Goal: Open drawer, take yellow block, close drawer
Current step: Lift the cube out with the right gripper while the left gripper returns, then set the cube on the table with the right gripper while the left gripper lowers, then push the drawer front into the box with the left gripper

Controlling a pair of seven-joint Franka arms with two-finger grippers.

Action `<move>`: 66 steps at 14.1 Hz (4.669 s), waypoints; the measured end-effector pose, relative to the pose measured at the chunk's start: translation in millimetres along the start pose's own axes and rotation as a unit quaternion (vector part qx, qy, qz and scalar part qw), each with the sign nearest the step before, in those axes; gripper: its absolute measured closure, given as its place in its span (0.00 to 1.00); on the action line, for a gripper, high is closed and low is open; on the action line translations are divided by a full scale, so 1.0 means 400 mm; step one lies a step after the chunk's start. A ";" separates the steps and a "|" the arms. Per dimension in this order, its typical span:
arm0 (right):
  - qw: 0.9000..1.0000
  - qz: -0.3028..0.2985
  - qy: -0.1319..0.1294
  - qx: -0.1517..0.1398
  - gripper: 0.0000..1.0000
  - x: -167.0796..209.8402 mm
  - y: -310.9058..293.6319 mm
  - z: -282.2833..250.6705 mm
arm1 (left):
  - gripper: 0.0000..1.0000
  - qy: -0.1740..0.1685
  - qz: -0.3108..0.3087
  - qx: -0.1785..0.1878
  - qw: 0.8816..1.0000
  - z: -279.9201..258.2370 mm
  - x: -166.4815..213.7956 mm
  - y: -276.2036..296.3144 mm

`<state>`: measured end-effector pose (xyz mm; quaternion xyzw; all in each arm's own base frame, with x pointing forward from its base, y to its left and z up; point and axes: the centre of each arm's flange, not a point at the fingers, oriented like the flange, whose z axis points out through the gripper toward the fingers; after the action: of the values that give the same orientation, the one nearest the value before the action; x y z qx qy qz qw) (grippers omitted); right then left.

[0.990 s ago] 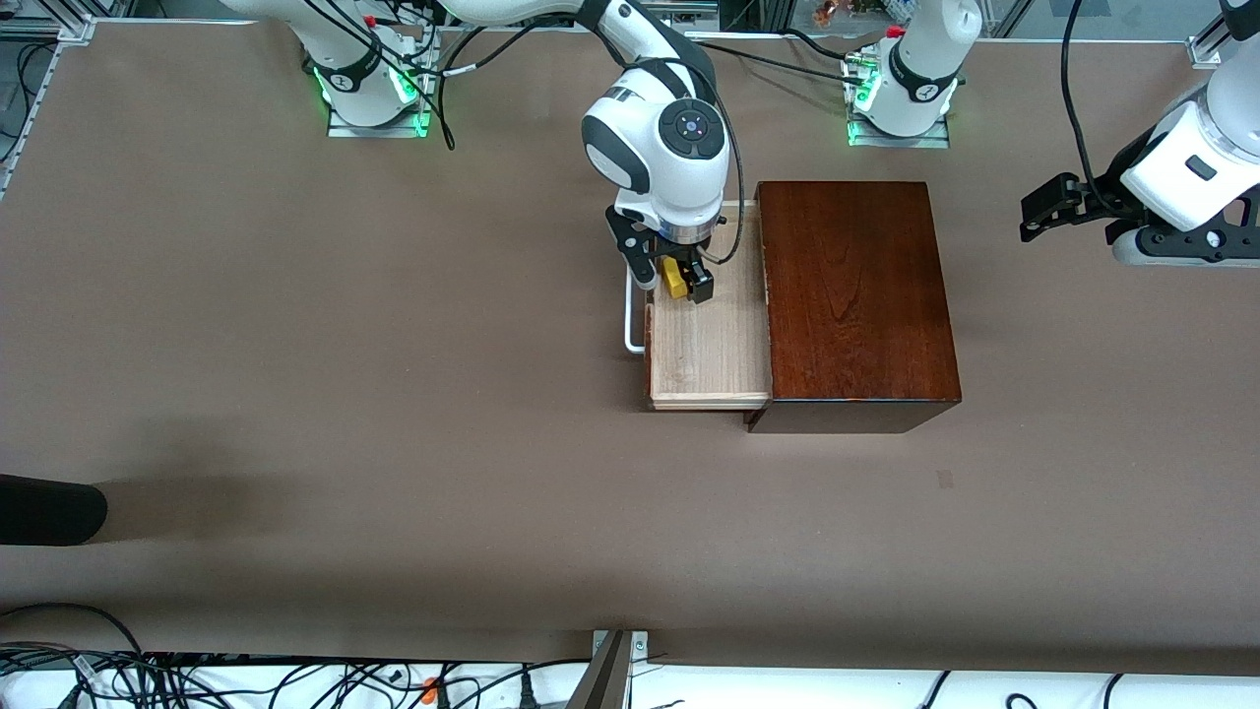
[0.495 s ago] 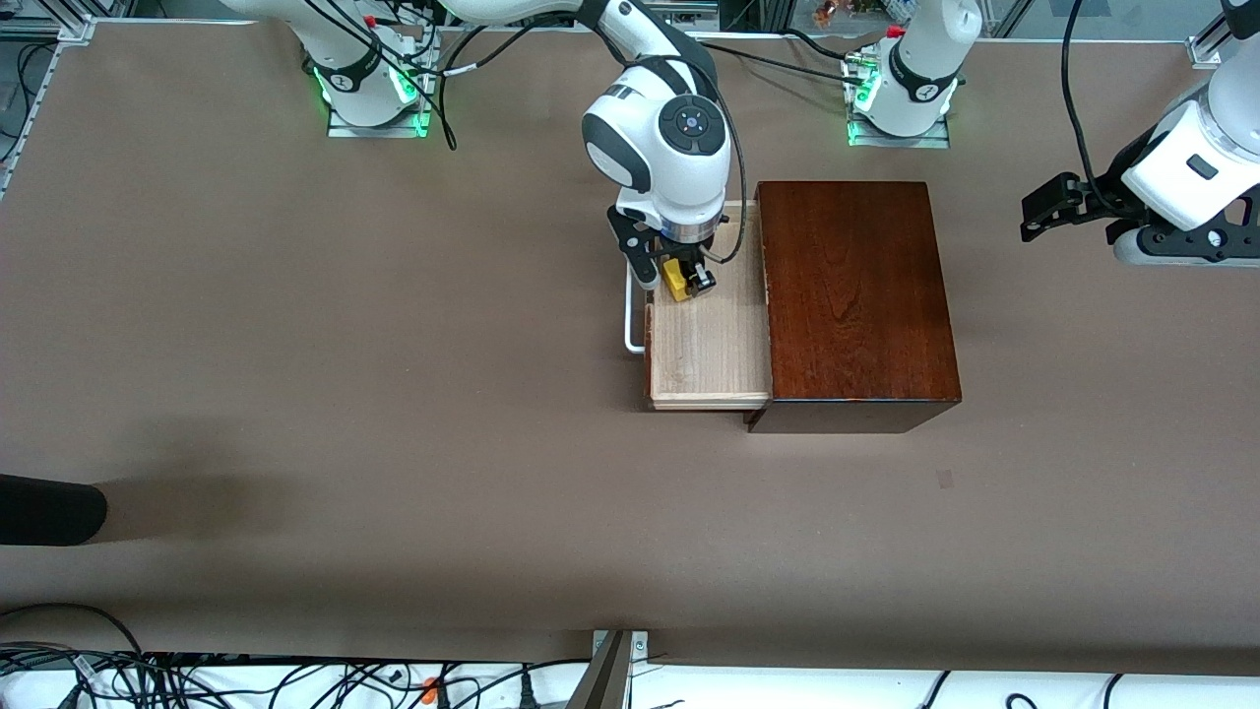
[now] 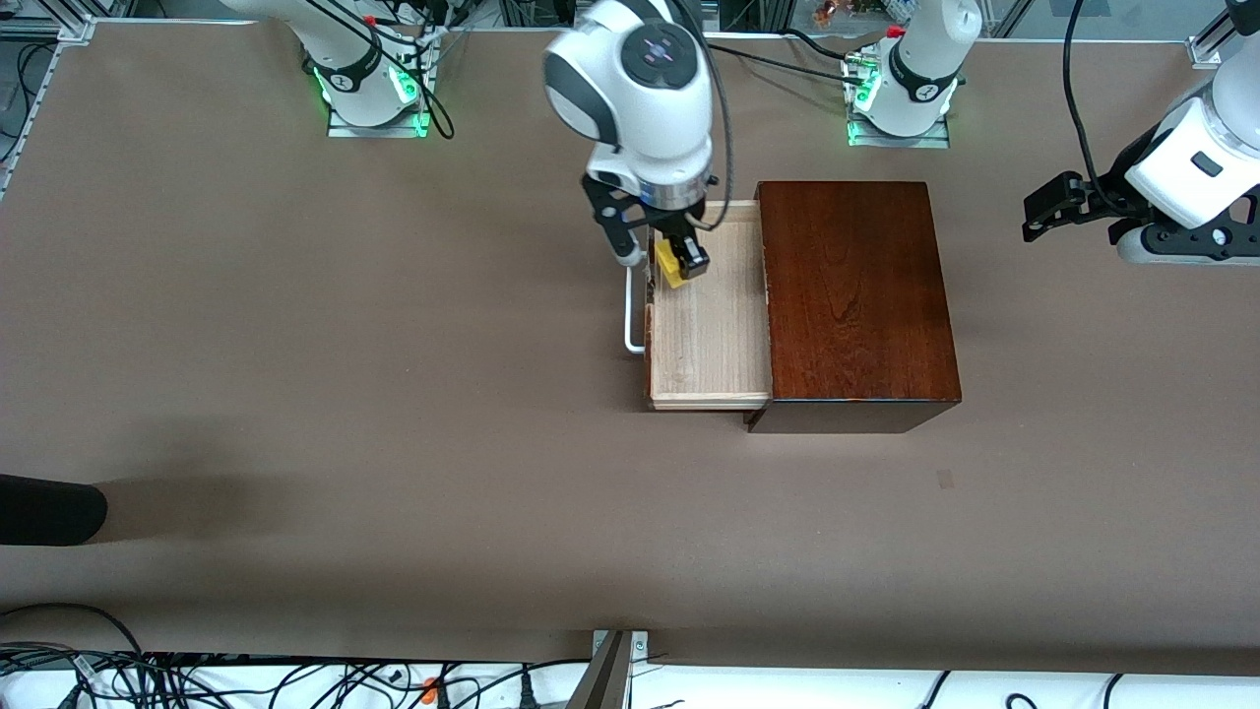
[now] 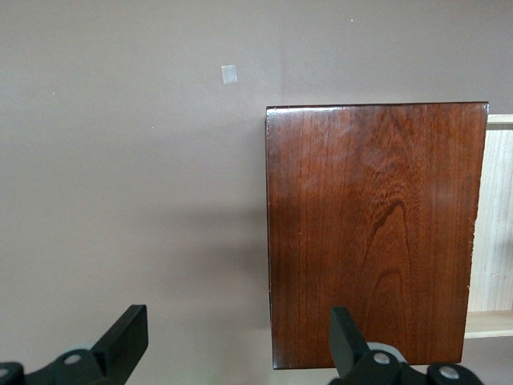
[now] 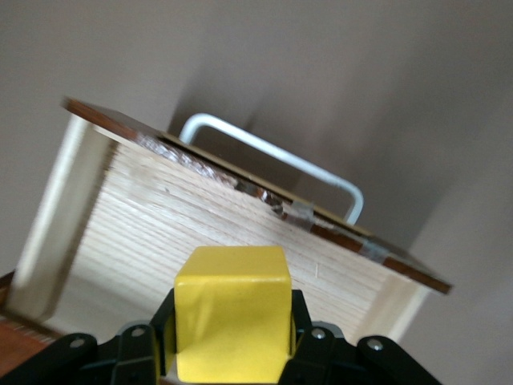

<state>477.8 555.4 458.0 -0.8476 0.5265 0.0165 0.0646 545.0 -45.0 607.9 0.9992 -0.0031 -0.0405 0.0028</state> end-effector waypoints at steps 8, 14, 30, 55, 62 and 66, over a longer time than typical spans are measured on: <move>0.982 -0.179 -0.034 -0.045 0.44 0.484 -0.052 -0.174 | 0.00 -0.006 0.021 0.003 1.000 0.024 0.018 0.058; 0.933 -0.347 -0.059 -0.074 0.44 0.999 0.022 -0.158 | 0.00 0.000 0.162 0.004 0.987 0.026 -0.001 0.270; 0.839 -0.537 -0.018 -0.079 0.44 1.368 0.321 0.397 | 0.00 -0.021 0.674 -0.011 0.738 0.334 -0.111 1.052; 0.844 -0.526 -0.065 -0.082 0.00 1.438 0.202 -0.285 | 0.00 -0.054 0.742 0.069 0.665 0.758 -0.111 1.229; 0.834 -0.541 -0.073 -0.078 0.00 1.423 0.273 -0.454 | 0.00 -0.076 0.728 0.087 0.676 0.748 -0.119 1.222; 0.822 -0.563 -0.042 -0.075 0.00 1.401 0.290 -0.450 | 0.00 -0.083 0.709 0.091 0.694 0.743 -0.113 1.211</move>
<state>616.3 -17.2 572.0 -0.9973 -0.0480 0.0525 0.0206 473.0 -530.6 318.3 0.6881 -0.7149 -0.1084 -0.0603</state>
